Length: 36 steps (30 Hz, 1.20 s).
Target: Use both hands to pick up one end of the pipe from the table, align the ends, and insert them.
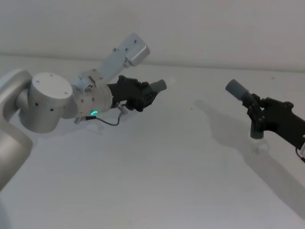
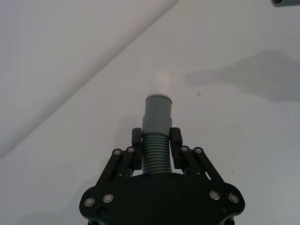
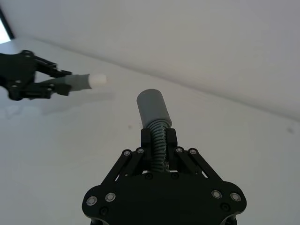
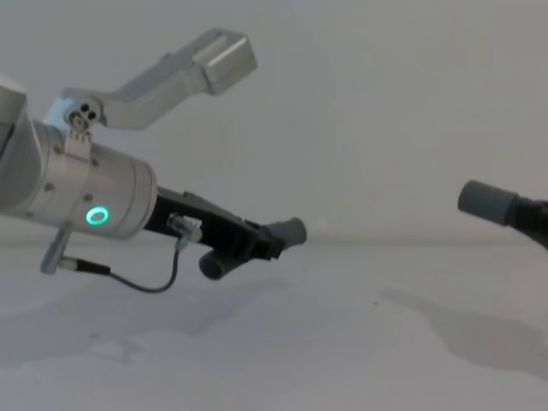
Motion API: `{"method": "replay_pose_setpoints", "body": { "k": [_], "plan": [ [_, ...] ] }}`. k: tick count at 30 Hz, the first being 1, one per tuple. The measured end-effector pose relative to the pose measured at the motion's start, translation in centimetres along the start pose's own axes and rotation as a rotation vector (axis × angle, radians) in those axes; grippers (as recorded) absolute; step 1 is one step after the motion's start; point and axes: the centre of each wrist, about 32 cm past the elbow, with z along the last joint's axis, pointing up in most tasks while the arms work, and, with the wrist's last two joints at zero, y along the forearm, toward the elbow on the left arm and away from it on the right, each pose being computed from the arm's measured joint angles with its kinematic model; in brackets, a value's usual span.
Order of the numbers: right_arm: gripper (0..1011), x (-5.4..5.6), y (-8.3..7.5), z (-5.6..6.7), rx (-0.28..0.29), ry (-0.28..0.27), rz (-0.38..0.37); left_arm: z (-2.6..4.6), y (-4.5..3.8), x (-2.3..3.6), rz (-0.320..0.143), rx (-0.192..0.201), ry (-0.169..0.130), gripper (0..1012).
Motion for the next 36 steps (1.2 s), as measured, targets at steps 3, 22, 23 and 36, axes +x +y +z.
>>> {"method": "replay_pose_setpoints", "body": {
  "k": [3,22,23,36],
  "plan": [
    [182,0.7,-0.2,0.3,0.022,-0.013,0.035,0.28,0.24,0.34,-0.016,-0.015,-0.021,345],
    [181,5.4,-0.8,1.5,0.096,-0.088,0.309,1.62,1.8,3.1,-0.192,-0.085,-0.17,345],
    [181,5.5,-0.8,1.5,0.097,-0.091,0.324,1.66,1.83,3.18,-0.201,-0.087,-0.175,345],
    [181,7.7,-0.8,2.1,0.075,-0.125,0.478,2.57,1.91,4.11,-0.317,-0.111,-0.255,345]
  ]
}}
